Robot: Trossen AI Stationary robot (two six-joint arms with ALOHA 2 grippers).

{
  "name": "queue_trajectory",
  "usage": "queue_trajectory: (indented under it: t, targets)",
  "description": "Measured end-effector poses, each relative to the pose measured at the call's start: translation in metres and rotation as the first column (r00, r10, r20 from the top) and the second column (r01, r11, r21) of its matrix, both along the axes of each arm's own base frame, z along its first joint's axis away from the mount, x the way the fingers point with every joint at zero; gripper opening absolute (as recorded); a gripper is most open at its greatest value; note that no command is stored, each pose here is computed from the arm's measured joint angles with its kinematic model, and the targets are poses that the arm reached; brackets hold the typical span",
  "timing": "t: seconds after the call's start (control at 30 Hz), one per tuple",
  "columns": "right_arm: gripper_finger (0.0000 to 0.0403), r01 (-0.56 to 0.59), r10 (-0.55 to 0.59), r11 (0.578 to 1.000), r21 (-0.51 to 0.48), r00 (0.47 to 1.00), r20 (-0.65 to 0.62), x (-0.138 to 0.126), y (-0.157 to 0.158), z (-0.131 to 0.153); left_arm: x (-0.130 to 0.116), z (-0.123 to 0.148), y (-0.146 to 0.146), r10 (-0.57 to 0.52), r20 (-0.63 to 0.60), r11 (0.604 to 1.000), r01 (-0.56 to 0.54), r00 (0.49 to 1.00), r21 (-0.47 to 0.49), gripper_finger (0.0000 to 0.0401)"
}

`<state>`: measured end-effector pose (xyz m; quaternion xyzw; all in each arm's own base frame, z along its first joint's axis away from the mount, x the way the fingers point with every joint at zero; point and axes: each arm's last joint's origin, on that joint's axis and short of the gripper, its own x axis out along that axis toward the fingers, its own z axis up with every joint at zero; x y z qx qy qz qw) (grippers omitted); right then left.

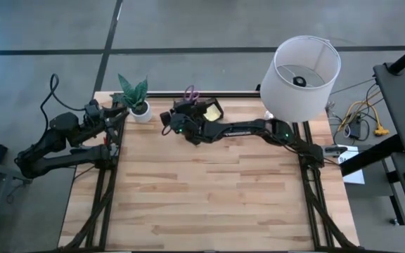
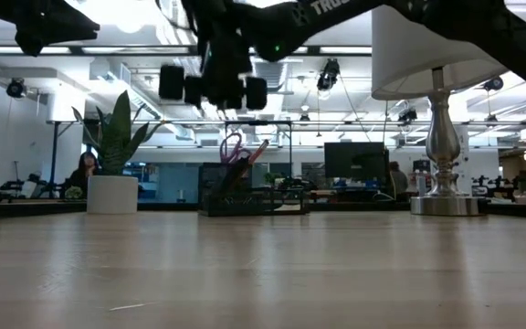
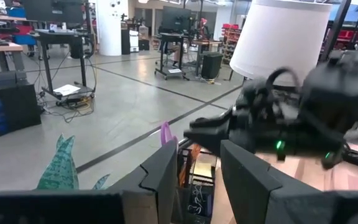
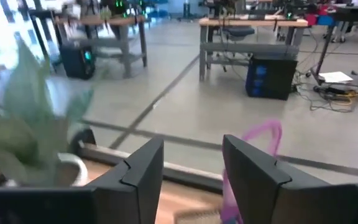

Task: Pick and place office supplies into organizer
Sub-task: Return to Home Position

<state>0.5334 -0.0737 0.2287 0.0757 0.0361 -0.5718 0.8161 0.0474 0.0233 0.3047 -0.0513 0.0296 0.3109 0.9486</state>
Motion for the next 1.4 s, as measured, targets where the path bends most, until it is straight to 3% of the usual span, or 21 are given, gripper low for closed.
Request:
queue_trajectory:
  t: [0.13,0.23,0.33,0.43,0.53,0.6,0.67,0.8,0.87,0.97,1.07,1.13,1.27,1.4]
  targets:
    - [0.0155,-0.05,0.05,0.998,-0.037,0.999,0.01,0.005,0.005,0.033,0.0,0.0,0.0,0.002,-0.001,1.0,-0.002,1.0,0.0,0.0106]
    - [0.0155,-0.221,0.221,0.975,-0.03,0.975,-0.02,0.009,0.009,0.052,0.0,0.0,0.0,0.002,-0.001,1.0,-0.002,1.0,0.0,0.0106]
    - [0.0154,-0.391,0.395,0.918,0.06,0.916,-0.067,0.01,0.014,0.057,-0.001,0.0,0.0,0.0,-0.008,1.0,0.0,1.0,0.022,0.0106]
    - [0.0149,-0.386,0.398,0.906,0.175,0.917,-0.036,0.005,0.025,0.062,-0.004,0.0,-0.001,-0.004,-0.045,0.996,0.008,0.999,0.09,0.0106]
    - [0.0143,-0.365,0.337,0.89,0.274,0.93,0.147,0.001,0.038,0.075,-0.003,0.0,-0.001,-0.004,-0.058,0.995,0.01,0.998,0.1,0.0106]
    - [0.0139,-0.385,0.312,0.868,0.315,0.915,0.258,-0.003,0.045,0.084,-0.001,-0.001,0.0,-0.005,-0.066,0.995,0.011,0.998,0.099,0.0106]
    - [0.0136,-0.427,0.348,0.847,0.318,0.896,0.275,-0.005,0.054,0.091,0.001,-0.001,0.0,-0.005,-0.076,0.995,0.012,0.997,0.096,0.0106]
    - [0.0134,-0.603,0.573,0.747,0.28,0.797,0.189,-0.013,0.073,0.115,0.005,-0.001,0.001,-0.006,-0.088,0.996,0.014,0.996,0.091,0.0106]
    - [0.0135,-0.657,0.634,0.704,0.269,0.753,0.18,-0.021,0.076,0.13,0.007,-0.001,0.002,-0.004,-0.078,0.997,0.01,0.997,0.077,0.0106]
    - [0.0133,-0.649,0.653,0.701,0.295,0.751,0.101,-0.041,0.074,0.148,0.008,0.0,0.002,0.007,-0.039,0.999,-0.006,0.999,0.036,0.0106]
    - [0.013,-0.596,0.654,0.697,0.398,0.757,-0.013,-0.058,0.074,0.146,0.008,0.001,0.003,0.052,0.01,0.998,-0.052,0.999,-0.03,0.0106]
    - [0.0128,-0.598,0.692,0.659,0.456,0.72,-0.055,-0.061,0.079,0.139,0.008,0.0,0.004,0.068,0.045,0.995,-0.064,0.997,-0.083,0.0106]
    - [0.0128,-0.721,0.831,0.502,0.479,0.556,-0.033,-0.06,0.1,0.137,0.008,0.0,0.004,0.079,0.081,0.989,-0.068,0.994,-0.133,0.0106]
    - [0.0128,-0.738,0.86,0.446,0.507,0.51,-0.015,-0.064,0.113,0.129,0.007,0.0,0.003,0.077,0.102,0.985,-0.06,0.992,-0.161,0.0106]
